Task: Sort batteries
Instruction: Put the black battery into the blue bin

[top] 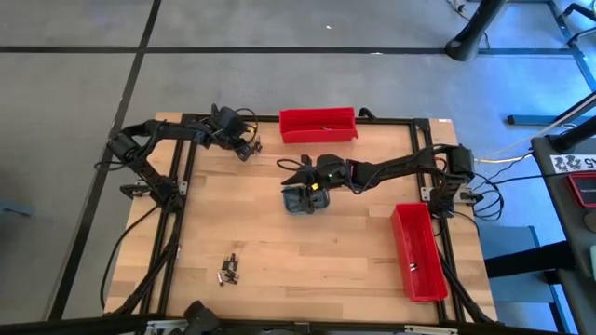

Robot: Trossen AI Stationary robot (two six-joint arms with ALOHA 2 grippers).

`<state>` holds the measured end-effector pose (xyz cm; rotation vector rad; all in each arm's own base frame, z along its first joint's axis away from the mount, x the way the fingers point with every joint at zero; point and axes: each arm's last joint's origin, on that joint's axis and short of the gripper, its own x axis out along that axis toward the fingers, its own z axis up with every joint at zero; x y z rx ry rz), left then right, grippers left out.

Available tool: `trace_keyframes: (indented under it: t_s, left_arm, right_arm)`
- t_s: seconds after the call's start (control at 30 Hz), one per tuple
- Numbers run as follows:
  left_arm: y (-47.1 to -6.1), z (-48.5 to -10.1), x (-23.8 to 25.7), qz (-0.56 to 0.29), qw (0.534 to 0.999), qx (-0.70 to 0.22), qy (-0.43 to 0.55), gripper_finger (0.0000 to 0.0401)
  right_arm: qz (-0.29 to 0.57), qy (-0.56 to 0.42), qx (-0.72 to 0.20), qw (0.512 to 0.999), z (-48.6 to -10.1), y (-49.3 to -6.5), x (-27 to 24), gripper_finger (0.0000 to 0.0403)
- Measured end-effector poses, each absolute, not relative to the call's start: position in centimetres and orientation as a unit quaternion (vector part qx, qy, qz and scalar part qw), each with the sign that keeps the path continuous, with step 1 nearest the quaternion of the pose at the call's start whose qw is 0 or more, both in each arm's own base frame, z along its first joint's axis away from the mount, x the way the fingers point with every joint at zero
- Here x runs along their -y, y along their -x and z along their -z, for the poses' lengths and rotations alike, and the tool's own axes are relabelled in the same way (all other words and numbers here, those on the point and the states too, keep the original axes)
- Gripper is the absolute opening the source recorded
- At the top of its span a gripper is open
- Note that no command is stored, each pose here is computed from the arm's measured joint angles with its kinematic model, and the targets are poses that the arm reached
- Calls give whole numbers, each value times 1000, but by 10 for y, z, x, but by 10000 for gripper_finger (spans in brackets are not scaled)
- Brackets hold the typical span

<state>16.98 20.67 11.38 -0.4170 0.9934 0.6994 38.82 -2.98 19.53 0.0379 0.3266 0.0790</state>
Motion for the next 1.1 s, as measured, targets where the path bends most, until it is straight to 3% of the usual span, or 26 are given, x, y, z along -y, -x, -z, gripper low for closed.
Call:
trace_keyframes:
  t_s: [0.13,0.4,0.53,0.67,0.9,1.1]
  left_arm:
    - [-171,-110,-205,-323,794,-477,195,15]
    - [-169,-135,-181,-335,784,-495,166,10]
    - [-178,-168,-163,-319,831,-436,131,10]
    - [-188,-183,-128,-233,878,-410,77,10]
    - [-206,-196,-76,-127,918,-374,12,11]
    - [-221,-204,-49,-75,943,-325,-21,11]
  right_arm:
    - [-45,-25,-176,983,-198,-385,29,117]
    - [-27,-17,-182,983,-228,-369,29,117]
    - [-24,-11,-171,985,-222,-374,31,117]
    - [-23,1,-124,992,-210,-387,32,117]
    - [8,34,-67,997,-196,-399,44,118]
    - [-16,19,-116,993,-189,-402,47,163]
